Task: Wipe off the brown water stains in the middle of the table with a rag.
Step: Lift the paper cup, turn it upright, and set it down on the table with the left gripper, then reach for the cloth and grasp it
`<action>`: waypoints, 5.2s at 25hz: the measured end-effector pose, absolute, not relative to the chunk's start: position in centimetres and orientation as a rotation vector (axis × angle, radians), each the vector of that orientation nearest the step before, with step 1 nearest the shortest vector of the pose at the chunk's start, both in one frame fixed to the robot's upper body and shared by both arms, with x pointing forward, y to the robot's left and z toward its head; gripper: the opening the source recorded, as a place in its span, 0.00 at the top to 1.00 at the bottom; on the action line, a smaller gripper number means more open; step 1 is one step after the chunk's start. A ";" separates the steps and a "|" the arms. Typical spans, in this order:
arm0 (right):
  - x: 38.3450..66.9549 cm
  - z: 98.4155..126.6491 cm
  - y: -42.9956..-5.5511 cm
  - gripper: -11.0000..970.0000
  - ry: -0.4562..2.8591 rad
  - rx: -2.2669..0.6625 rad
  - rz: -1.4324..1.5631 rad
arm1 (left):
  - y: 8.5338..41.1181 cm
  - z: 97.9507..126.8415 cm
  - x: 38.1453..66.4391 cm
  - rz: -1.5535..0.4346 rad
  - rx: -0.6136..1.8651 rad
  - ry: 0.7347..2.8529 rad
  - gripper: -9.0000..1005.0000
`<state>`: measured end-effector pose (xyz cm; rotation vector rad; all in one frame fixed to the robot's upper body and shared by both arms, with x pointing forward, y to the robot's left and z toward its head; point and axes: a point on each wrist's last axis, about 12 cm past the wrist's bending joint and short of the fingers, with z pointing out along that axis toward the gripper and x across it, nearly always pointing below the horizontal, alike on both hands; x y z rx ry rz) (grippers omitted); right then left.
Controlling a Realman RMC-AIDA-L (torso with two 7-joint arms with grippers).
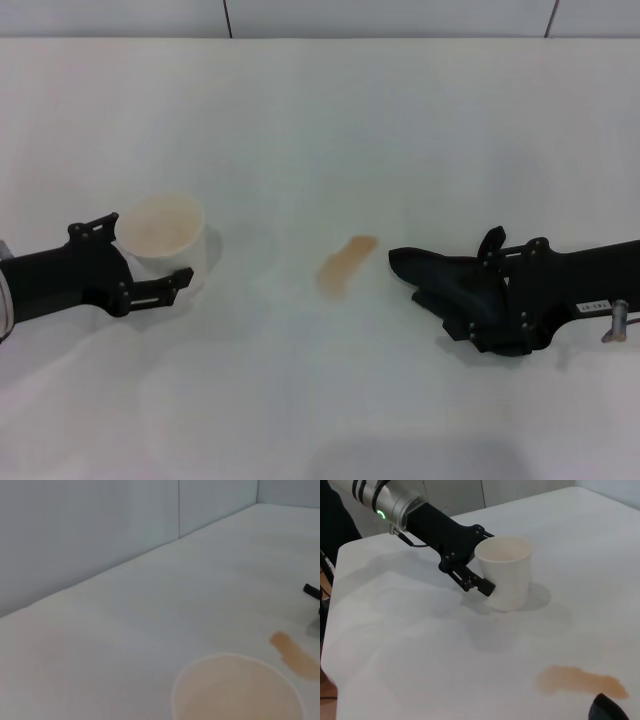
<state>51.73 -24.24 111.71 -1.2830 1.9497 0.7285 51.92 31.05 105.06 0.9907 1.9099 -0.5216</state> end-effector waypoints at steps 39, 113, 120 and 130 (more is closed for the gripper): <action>51.8 113.2 -23.2 0.39 1.892 -1.190 0.853 | 38.2 112.1 49.5 -0.522 1.116 1.822 0.14; 55.4 111.9 -20.7 0.40 2.229 -1.304 0.497 | 33.9 115.6 50.8 -0.692 1.353 1.733 0.14; 55.3 111.6 -20.7 0.41 2.236 -1.307 0.492 | 33.9 115.6 50.8 -0.692 1.353 1.734 0.14; 55.1 111.0 -20.1 0.49 2.237 -1.373 0.433 | 33.9 115.6 50.9 -0.691 1.352 1.734 0.14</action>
